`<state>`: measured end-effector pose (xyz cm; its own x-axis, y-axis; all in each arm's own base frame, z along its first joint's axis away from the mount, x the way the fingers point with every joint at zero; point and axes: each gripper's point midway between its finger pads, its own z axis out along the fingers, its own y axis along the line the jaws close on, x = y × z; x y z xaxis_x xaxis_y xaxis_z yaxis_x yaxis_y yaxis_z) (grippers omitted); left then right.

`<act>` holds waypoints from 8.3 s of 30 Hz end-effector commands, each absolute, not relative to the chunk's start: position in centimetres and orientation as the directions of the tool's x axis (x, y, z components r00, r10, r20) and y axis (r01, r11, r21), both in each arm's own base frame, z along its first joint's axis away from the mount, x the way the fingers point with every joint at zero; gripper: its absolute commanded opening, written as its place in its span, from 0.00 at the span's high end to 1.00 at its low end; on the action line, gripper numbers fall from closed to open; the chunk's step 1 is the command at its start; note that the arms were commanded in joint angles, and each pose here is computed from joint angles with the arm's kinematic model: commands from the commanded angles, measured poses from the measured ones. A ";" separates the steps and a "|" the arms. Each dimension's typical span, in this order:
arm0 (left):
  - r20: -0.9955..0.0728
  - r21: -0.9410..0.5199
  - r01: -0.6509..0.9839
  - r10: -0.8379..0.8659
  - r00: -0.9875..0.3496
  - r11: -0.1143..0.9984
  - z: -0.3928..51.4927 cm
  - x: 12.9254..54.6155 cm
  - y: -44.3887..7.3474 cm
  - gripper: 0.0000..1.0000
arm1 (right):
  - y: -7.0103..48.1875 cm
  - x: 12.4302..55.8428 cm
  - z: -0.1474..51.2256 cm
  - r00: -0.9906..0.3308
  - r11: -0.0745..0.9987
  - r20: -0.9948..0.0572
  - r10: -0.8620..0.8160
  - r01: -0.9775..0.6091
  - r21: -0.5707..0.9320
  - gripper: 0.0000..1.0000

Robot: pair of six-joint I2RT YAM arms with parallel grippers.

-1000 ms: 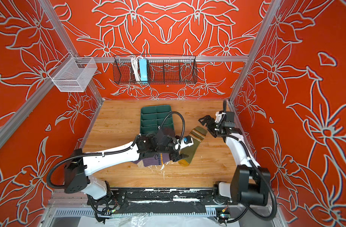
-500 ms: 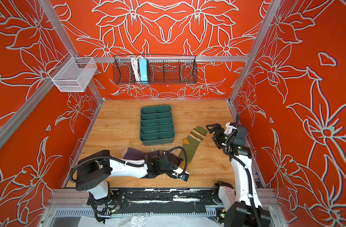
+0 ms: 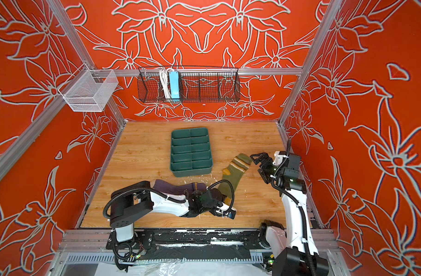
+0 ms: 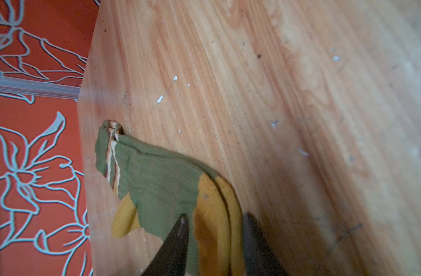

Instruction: Roll the socks

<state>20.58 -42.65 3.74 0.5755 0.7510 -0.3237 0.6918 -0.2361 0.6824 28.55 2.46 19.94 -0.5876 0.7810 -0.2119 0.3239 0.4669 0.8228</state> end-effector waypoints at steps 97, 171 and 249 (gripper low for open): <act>-0.484 0.026 -0.146 -0.115 -0.868 0.989 7.8 41.9 -8.0 0.93 | 14.1 35.2 10.7 -0.903 0.890 -0.356 0.239 0.058 0.452 0.02; -0.494 0.453 0.890 0.814 0.306 -0.060 7.7 17.2 -38.1 0.17 | 3.1 26.7 18.6 -0.666 0.689 -0.367 0.649 0.310 0.655 0.02; -0.943 0.194 0.824 0.332 0.008 0.532 28.4 25.7 -23.8 0.15 | 19.3 19.4 6.4 0.209 -0.068 -0.303 -0.930 -0.906 -0.418 0.32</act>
<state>25.80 -24.30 27.74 -0.0361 0.3261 -0.9446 0.8385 0.5242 0.1489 19.20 18.57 6.89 0.1699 -0.9359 -0.3087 -0.9187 -0.0371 -0.3931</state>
